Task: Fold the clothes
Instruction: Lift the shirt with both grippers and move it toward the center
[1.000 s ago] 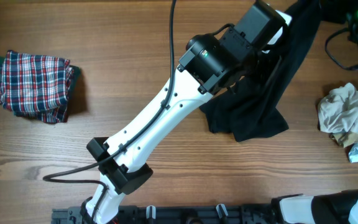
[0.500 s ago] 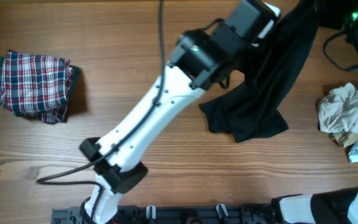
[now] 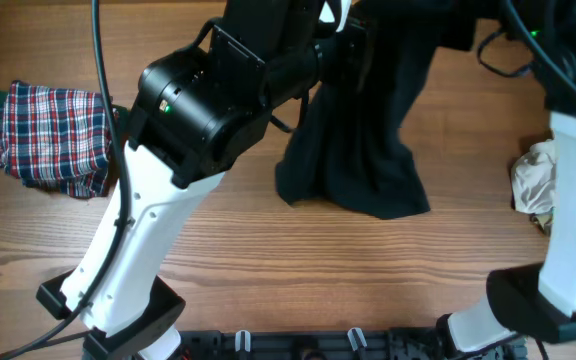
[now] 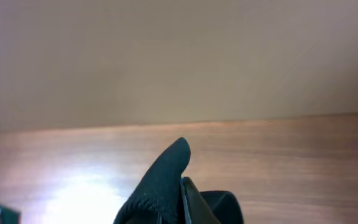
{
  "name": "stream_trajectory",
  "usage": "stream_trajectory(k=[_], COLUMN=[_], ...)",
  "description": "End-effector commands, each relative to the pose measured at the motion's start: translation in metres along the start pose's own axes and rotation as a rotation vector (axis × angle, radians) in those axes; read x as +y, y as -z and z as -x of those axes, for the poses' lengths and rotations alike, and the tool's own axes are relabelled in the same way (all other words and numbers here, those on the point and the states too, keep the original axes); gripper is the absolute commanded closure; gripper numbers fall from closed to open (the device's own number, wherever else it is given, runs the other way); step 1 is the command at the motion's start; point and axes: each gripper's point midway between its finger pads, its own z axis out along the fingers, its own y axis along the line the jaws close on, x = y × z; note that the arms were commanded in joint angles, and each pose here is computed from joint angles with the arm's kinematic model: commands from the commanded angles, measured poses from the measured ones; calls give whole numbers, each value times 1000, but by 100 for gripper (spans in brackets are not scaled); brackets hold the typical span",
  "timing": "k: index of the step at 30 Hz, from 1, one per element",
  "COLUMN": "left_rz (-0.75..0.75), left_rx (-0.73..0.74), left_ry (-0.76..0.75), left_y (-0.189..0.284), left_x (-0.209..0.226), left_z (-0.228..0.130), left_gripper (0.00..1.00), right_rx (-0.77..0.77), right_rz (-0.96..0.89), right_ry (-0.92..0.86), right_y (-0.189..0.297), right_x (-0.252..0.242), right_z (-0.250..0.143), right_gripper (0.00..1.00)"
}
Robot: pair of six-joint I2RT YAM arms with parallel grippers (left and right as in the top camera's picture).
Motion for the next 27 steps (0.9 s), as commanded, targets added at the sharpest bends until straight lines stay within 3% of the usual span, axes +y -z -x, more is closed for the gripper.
stream_trajectory(k=[1, 4, 8, 11, 20, 27], left_rz=[13, 24, 56, 74, 208, 269], left_rx=[-42, -74, -124, -150, -296, -429], left_ry=[12, 36, 52, 60, 76, 61], left_y=[7, 12, 22, 26, 42, 74], left_x=[6, 12, 30, 40, 83, 112], left_z=[11, 20, 34, 41, 76, 108], left_gripper=[96, 96, 96, 96, 96, 96], right_rx=[83, 140, 172, 191, 377, 476], right_rz=[57, 85, 109, 147, 348, 463], right_ry=[26, 55, 84, 108, 246, 427], right_y=[-29, -43, -46, -42, -20, -5], right_x=[9, 14, 17, 22, 70, 140], right_z=[-17, -31, -39, -44, -96, -145], right_gripper=[90, 83, 48, 41, 41, 41])
